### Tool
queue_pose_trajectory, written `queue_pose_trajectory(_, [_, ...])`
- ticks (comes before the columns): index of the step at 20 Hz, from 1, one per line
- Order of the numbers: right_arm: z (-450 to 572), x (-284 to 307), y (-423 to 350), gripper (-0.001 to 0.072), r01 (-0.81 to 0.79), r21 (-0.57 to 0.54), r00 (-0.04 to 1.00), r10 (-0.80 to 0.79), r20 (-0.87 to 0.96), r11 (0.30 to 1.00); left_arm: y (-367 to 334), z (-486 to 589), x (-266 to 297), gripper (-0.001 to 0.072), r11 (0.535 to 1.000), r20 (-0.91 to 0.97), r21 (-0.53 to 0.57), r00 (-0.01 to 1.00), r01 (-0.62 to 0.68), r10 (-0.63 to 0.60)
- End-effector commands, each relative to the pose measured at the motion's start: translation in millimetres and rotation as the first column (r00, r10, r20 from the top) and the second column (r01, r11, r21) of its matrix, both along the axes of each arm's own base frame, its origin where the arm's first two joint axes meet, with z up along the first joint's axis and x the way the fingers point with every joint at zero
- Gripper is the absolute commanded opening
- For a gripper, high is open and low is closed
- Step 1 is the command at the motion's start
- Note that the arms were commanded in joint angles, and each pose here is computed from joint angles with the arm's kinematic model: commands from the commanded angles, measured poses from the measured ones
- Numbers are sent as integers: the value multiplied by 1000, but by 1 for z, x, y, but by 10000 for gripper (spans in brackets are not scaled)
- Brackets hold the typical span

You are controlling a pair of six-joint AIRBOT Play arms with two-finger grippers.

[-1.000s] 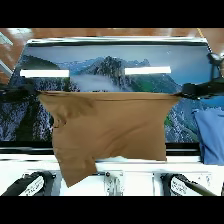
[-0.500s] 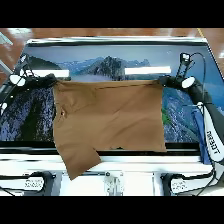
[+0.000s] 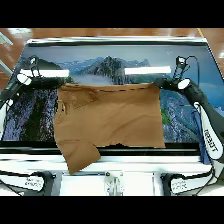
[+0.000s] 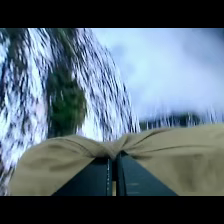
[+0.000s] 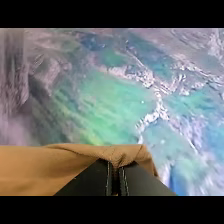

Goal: Fold the shirts.

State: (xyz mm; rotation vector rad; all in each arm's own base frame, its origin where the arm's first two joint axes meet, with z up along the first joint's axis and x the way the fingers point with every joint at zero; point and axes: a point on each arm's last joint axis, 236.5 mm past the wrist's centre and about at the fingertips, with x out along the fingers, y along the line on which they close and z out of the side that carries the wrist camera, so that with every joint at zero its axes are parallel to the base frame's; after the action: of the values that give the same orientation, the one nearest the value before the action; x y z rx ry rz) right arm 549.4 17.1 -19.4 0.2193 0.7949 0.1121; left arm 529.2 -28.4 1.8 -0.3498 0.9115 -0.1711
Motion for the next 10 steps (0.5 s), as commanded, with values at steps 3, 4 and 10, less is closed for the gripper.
queue_pose_trajectory(3, [-20,-97,8,67,-110,85,911,134,-389,990,7,-15,-102,42,991,-405,-83,906,102,-127])
queue_pose_trajectory(4, [-32,-119,9,67,-123,91,864,152,-479,988,4,-26,-123,42,988,-481,-117,864,105,-149])
queue_pose_trajectory(10, [-65,-147,22,68,-41,153,759,131,-638,987,-11,-87,-192,42,983,-663,-179,732,52,-159])
